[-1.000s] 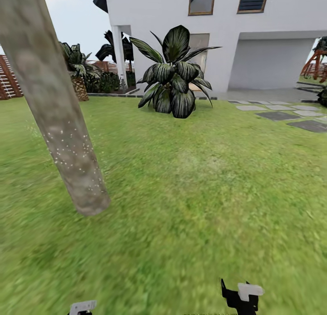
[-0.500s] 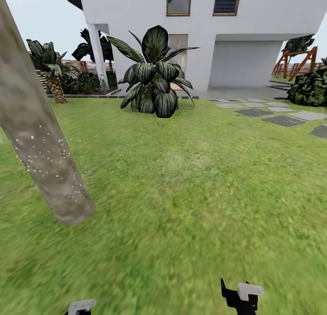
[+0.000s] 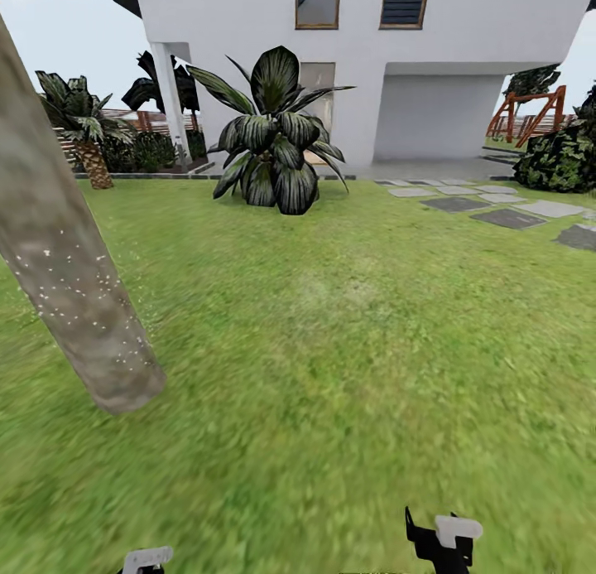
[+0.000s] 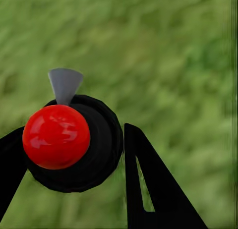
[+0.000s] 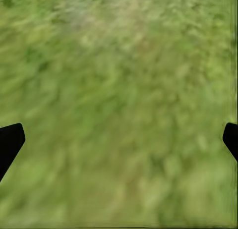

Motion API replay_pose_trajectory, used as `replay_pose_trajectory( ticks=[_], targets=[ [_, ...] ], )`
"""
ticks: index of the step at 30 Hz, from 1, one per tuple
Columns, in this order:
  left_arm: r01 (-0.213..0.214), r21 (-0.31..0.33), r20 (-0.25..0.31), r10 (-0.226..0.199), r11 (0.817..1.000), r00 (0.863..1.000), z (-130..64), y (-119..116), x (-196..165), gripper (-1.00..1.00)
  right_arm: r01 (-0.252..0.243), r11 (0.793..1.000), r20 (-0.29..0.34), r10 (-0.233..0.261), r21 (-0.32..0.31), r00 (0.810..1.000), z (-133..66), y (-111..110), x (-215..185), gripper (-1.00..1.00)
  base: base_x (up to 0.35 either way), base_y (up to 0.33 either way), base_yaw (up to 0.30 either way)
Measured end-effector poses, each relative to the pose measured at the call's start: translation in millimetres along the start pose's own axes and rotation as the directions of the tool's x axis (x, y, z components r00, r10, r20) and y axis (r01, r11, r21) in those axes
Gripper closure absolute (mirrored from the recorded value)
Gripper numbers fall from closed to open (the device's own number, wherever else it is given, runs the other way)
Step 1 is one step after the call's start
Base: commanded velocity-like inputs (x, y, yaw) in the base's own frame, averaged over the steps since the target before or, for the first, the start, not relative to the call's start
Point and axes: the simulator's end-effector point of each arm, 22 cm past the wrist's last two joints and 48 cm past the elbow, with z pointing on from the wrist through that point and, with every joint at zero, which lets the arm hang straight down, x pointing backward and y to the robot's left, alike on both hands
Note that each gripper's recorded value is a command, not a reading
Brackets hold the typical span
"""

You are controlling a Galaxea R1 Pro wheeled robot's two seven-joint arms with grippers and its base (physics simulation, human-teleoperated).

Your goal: In the garden, pick up the pesticide atomizer on the floor and spray pesticide onto both trees until each tree trunk is fully covered.

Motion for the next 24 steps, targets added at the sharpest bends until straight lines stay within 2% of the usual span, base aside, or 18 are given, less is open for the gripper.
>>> replay_pose_trajectory(
  ticks=[24],
  targets=[
    [-0.001,0.002,-0.004,0.001,1.0,1.0,0.0,-1.3,1.1,1.0,-0.001,1.0,-0.002,0.001,0.0,1.0,-0.3,0.8,0.7,-1.0,0.0,0.0,-0.288]
  ],
)
